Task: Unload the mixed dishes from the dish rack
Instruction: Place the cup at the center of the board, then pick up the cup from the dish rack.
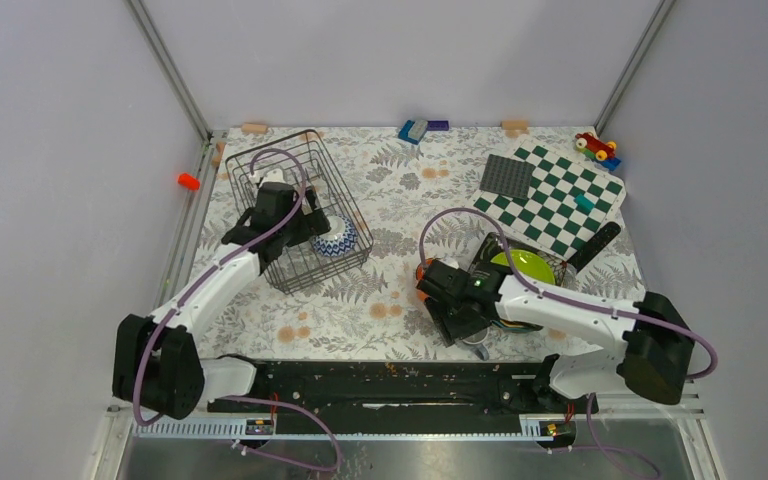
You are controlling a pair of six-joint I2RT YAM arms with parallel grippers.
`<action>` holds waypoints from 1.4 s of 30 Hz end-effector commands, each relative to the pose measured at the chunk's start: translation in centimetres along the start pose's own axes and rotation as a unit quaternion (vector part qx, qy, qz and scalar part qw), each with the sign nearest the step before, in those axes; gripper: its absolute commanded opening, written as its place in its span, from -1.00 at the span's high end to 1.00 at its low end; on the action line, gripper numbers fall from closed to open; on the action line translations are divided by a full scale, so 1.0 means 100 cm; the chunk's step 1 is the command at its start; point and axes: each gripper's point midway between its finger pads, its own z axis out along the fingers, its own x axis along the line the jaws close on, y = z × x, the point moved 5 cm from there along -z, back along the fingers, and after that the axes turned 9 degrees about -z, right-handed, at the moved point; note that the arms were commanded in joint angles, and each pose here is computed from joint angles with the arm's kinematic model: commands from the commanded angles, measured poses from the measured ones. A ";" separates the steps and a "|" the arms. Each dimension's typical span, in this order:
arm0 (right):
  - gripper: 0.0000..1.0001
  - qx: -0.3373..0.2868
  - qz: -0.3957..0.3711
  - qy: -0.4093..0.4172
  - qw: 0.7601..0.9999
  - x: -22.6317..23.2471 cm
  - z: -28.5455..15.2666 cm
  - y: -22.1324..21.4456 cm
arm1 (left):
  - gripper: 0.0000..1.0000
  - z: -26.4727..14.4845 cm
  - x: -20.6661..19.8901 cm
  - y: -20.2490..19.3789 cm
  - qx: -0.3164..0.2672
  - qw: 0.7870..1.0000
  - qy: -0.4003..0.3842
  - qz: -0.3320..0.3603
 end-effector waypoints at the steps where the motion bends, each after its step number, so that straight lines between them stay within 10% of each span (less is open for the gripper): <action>1: -0.32 -0.058 0.002 0.016 0.998 0.000 -0.025 0.010 | -0.98 0.003 -0.012 0.019 -0.035 0.999 0.019 0.020; 7: -0.99 -0.148 0.013 0.046 0.988 -0.006 -0.055 0.013 | -0.97 0.017 -0.014 0.017 -0.026 0.999 0.032 0.019; 25: -0.99 -0.402 0.081 0.027 0.912 -0.040 -0.090 0.029 | -0.97 0.082 0.011 0.060 0.008 0.990 0.140 0.006; 33: -0.99 -0.422 0.109 0.002 0.900 -0.054 -0.086 0.019 | -0.66 0.106 0.018 0.053 0.038 0.987 0.156 -0.002; 42: -0.99 -0.420 0.123 -0.025 0.899 -0.062 -0.083 0.015 | 0.12 0.102 0.019 0.044 0.057 0.988 0.147 -0.009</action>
